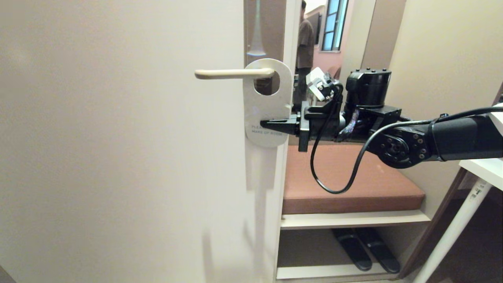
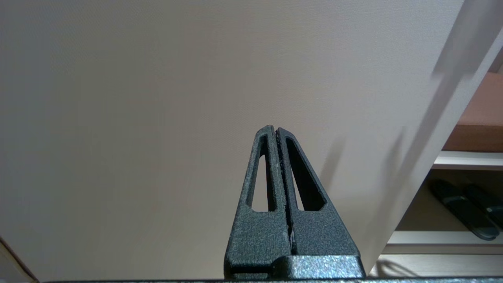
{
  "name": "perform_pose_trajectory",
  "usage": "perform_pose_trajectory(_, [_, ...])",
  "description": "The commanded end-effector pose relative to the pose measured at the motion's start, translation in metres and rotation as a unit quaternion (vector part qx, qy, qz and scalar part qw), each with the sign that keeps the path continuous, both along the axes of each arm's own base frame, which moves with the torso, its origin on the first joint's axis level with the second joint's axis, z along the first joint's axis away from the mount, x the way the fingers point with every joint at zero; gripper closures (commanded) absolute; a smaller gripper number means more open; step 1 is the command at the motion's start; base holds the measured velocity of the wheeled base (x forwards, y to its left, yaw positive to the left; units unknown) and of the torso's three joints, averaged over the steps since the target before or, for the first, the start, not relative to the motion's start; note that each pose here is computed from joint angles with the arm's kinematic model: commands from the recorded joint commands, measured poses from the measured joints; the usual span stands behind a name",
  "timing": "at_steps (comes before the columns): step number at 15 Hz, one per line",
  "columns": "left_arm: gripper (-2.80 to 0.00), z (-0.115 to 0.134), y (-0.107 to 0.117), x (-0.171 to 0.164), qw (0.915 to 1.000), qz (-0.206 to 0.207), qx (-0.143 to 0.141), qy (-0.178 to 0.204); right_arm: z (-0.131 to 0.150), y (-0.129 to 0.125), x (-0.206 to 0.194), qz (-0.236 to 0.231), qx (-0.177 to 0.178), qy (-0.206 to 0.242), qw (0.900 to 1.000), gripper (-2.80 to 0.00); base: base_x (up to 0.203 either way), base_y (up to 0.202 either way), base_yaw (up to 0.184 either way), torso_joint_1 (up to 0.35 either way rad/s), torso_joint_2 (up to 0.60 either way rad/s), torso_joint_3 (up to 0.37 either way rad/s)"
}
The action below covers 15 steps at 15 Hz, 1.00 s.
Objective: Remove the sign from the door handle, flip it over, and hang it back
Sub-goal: Take down the sign
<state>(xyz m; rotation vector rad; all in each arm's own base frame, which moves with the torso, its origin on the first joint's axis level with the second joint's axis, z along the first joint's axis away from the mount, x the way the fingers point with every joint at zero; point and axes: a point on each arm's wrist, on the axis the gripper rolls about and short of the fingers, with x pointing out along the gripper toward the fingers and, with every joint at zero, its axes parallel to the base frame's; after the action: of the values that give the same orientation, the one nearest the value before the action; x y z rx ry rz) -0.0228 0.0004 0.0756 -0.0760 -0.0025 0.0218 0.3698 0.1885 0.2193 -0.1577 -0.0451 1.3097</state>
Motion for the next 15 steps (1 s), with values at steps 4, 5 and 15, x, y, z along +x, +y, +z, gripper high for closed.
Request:
perform_pose_trajectory(4, [0.0, 0.0, 0.0, 0.0, 1.0, 0.001, 0.0, 0.0, -0.001, 0.01, -0.004, -0.01, -0.002, -0.002, 1.0, 0.0, 0.0, 0.0, 0.0, 0.0, 0.0, 0.0])
perform_pose_trajectory(5, [0.0, 0.0, 0.0, 0.0, 1.0, 0.001, 0.0, 0.0, -0.001, 0.014, -0.006, -0.01, -0.002, -0.003, 1.0, 0.0, 0.0, 0.0, 0.0, 0.0, 0.0, 0.0])
perform_pose_trajectory(15, [0.0, 0.0, 0.0, 0.0, 1.0, 0.001, 0.0, 0.0, -0.001, 0.045, -0.019, -0.097, -0.012, -0.007, 0.995, 0.0, 0.0, 0.0, 0.0, 0.0, 0.0, 0.0])
